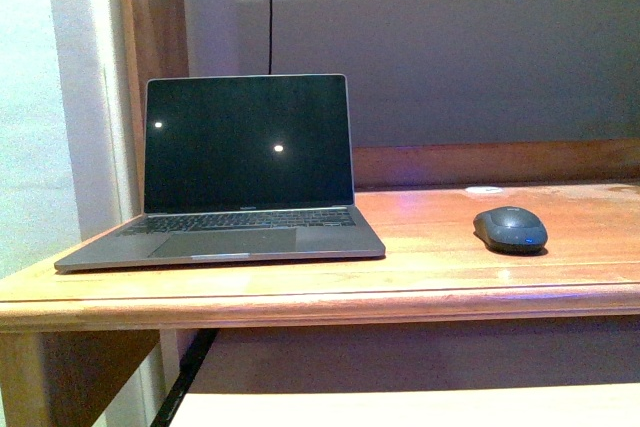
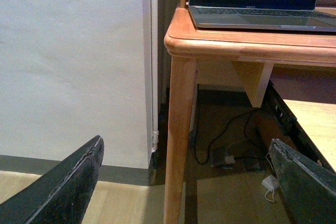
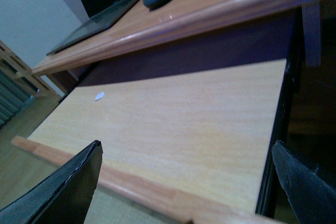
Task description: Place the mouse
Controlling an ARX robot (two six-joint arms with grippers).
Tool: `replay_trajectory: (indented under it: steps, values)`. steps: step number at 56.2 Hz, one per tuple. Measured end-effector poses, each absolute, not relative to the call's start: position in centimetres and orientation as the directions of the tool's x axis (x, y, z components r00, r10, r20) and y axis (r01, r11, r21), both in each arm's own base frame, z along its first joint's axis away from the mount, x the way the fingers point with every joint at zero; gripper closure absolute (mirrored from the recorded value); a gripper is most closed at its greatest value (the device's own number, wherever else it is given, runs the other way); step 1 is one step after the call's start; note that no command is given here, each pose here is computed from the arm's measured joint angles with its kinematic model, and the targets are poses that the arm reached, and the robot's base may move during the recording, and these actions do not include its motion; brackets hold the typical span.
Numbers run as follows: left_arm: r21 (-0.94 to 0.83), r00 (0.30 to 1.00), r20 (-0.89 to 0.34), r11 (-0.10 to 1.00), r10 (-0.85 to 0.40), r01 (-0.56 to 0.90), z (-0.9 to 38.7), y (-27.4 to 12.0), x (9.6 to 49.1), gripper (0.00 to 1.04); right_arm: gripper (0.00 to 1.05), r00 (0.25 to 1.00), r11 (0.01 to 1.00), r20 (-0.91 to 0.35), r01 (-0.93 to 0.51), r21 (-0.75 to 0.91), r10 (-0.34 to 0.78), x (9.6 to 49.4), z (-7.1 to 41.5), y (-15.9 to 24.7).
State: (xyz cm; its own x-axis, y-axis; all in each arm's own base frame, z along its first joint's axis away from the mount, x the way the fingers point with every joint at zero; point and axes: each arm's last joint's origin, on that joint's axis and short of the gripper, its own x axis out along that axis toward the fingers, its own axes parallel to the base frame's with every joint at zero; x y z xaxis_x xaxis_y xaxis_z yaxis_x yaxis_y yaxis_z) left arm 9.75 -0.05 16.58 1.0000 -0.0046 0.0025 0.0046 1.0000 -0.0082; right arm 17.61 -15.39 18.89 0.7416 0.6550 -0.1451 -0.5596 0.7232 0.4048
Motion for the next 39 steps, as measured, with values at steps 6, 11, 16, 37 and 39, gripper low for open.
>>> replay_trajectory:
  steps: [6, 11, 16, 37, 39]
  values:
    - [-0.008, 1.0, 0.002, 1.0, -0.005, 0.005, 16.6, 0.0, 9.8, 0.08, 0.07, 0.71, 0.703, -0.2, -0.538, 0.466, 0.676, 16.4, 17.0, -15.0]
    - [-0.008, 1.0, 0.002, 1.0, -0.005, 0.005, 16.6, 0.0, 9.8, 0.08, 0.07, 0.678, 0.659, -0.196, -0.537, 0.527, 0.709, 15.3, 16.4, -14.0]
    - [-0.008, 1.0, 0.002, 1.0, -0.005, 0.005, 16.6, 0.0, 9.8, 0.08, 0.07, 0.643, 0.632, -0.206, -0.552, 0.544, 0.738, 14.7, 16.3, -13.2]
    - [-0.008, 1.0, 0.002, 1.0, -0.005, 0.005, 16.6, 0.0, 9.8, 0.08, 0.07, 0.623, 0.614, -0.222, -0.529, 0.586, 0.75, 14.5, 16.4, -13.1]
    - [-0.008, 1.0, 0.002, 1.0, -0.005, 0.005, 16.6, 0.0, 9.8, 0.08, 0.07, 0.621, 0.613, -0.225, -0.528, 0.588, 0.751, 14.5, 16.4, -13.1]
